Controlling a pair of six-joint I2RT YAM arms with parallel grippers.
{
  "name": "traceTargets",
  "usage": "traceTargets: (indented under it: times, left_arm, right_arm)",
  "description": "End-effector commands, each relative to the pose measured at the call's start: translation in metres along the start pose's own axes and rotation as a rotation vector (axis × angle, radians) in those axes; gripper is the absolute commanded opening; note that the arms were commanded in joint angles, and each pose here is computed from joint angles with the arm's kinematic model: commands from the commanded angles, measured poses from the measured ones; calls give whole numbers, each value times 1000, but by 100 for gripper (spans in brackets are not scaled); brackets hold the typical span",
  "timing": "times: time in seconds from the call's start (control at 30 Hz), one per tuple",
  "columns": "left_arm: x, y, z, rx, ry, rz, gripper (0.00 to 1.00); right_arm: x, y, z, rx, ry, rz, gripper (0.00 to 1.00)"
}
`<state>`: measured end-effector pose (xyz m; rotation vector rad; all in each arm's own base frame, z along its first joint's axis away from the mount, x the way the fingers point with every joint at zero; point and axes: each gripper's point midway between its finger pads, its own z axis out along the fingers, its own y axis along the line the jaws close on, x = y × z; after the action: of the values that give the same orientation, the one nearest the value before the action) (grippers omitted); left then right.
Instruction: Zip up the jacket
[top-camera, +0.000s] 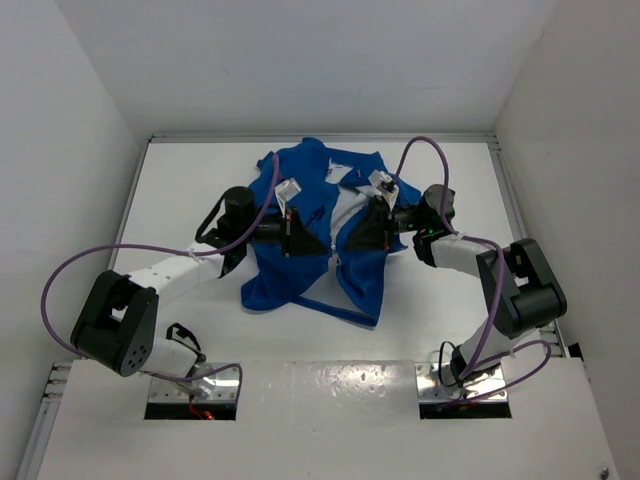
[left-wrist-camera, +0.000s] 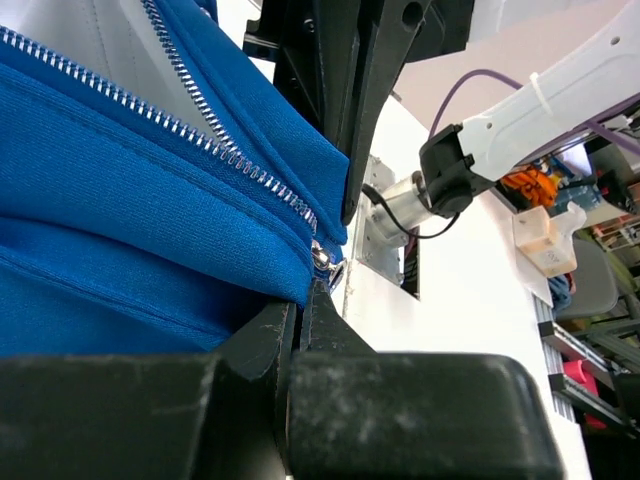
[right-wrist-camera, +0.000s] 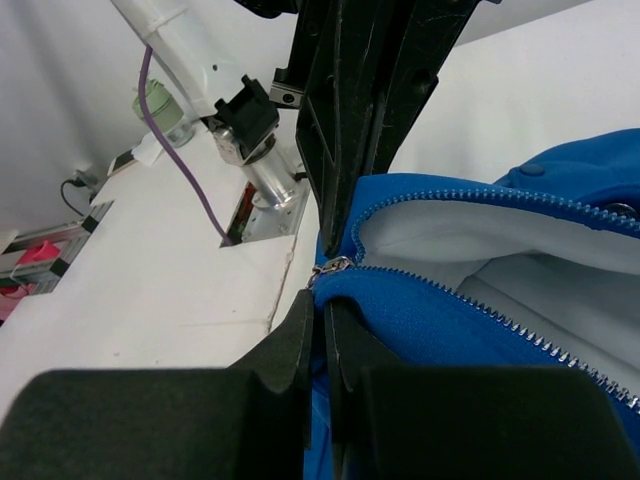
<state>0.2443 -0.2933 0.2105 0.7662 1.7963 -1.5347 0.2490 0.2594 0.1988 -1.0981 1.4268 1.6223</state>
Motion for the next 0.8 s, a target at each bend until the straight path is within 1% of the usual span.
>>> traceTargets:
  times: [0.0, 0.03, 0.13, 0.17, 0.23, 0.27, 0.43, 0.63, 0.77]
  left_arm:
    - [5, -23, 0, 85, 50, 49, 0]
    - [5, -23, 0, 85, 50, 49, 0]
    - [3, -22, 1, 85, 50, 49, 0]
    - [5, -20, 2, 83, 54, 42, 0]
    - [1, -21, 2, 85, 50, 49, 0]
    - [3, -18, 3, 83, 54, 42, 0]
    - [-6, -23, 4, 94, 33, 50, 0]
    - [-12, -27, 5, 104, 14, 47, 0]
    - [-16, -33, 3, 109, 6, 55, 0]
  right_arm:
    - [-23, -3, 0, 35, -46, -141, 5]
    - [-20, 0, 1, 32, -45, -123, 12]
    - [-14, 8, 4, 16, -44, -91, 19]
    - [-12, 13, 7, 4, -40, -84, 24]
    - [-7, 17, 9, -2, -40, -61, 28]
    - [-4, 22, 12, -13, -37, -54, 32]
    - [7, 31, 17, -28, -31, -2, 42]
    - [15, 24, 15, 23, -48, 58, 44]
    - [21, 15, 9, 78, -63, 131, 44]
